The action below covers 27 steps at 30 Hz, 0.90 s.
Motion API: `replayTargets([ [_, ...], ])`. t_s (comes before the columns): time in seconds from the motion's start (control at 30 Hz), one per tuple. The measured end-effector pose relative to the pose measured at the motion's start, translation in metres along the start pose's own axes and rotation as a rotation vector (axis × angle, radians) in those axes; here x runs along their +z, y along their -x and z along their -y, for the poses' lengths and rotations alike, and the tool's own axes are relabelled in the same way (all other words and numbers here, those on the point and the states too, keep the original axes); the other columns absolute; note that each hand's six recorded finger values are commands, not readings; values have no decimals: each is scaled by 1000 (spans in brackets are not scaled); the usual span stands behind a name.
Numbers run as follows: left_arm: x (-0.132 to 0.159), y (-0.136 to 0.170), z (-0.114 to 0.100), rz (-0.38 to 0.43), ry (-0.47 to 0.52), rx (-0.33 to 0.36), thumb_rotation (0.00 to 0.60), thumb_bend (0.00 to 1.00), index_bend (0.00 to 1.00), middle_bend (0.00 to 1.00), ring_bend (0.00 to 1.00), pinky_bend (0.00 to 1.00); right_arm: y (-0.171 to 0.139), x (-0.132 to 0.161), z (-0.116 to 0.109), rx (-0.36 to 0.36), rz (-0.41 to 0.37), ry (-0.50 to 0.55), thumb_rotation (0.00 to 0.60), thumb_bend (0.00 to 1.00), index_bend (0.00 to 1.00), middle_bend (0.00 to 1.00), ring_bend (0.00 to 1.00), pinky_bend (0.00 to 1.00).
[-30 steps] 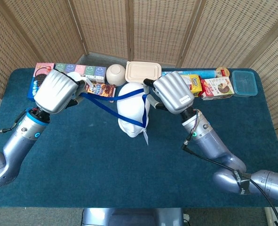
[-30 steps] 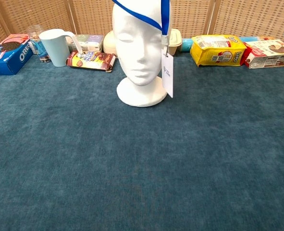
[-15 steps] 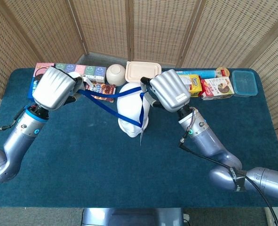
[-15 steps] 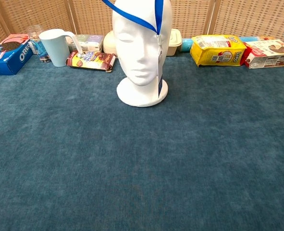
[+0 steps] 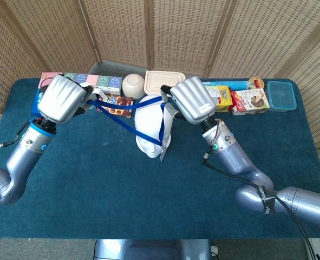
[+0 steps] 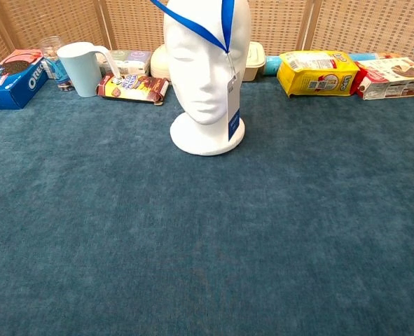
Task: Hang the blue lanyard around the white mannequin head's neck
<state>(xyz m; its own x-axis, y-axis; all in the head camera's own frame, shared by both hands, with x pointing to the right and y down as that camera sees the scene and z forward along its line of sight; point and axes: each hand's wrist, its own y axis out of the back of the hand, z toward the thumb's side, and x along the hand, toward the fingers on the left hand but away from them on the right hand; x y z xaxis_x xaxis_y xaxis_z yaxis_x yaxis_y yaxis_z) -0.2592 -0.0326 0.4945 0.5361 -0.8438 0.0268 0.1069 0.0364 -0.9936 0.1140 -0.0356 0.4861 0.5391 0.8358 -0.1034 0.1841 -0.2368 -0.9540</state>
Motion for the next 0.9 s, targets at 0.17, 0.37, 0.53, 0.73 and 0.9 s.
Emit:
replayTargets([
  [0.17,-1,-4,5,-14,-15,4,555,364,766,1000,1000,1000,6,-5,2,-8,19,-5,600,453,796,1000,1000,1000],
  [0.37,1,-10,9,-14,-35,11,558,364,766,1000,1000,1000,13,-10,4,-17,36,-11,600,449,796,1000,1000,1000],
  [0.53,6,-14,16,-8,-57,9,556,364,766,1000,1000,1000,18,-15,10,-6,49,-26,600,446,796,1000,1000,1000],
  [0.73,10,-20,24,-3,-77,9,556,365,767,1000,1000,1000,22,-19,14,3,61,-39,600,444,796,1000,1000,1000],
  [0.9,14,-24,29,4,-88,10,556,365,766,1000,1000,1000,24,-21,18,12,69,-48,600,444,796,1000,1000,1000],
])
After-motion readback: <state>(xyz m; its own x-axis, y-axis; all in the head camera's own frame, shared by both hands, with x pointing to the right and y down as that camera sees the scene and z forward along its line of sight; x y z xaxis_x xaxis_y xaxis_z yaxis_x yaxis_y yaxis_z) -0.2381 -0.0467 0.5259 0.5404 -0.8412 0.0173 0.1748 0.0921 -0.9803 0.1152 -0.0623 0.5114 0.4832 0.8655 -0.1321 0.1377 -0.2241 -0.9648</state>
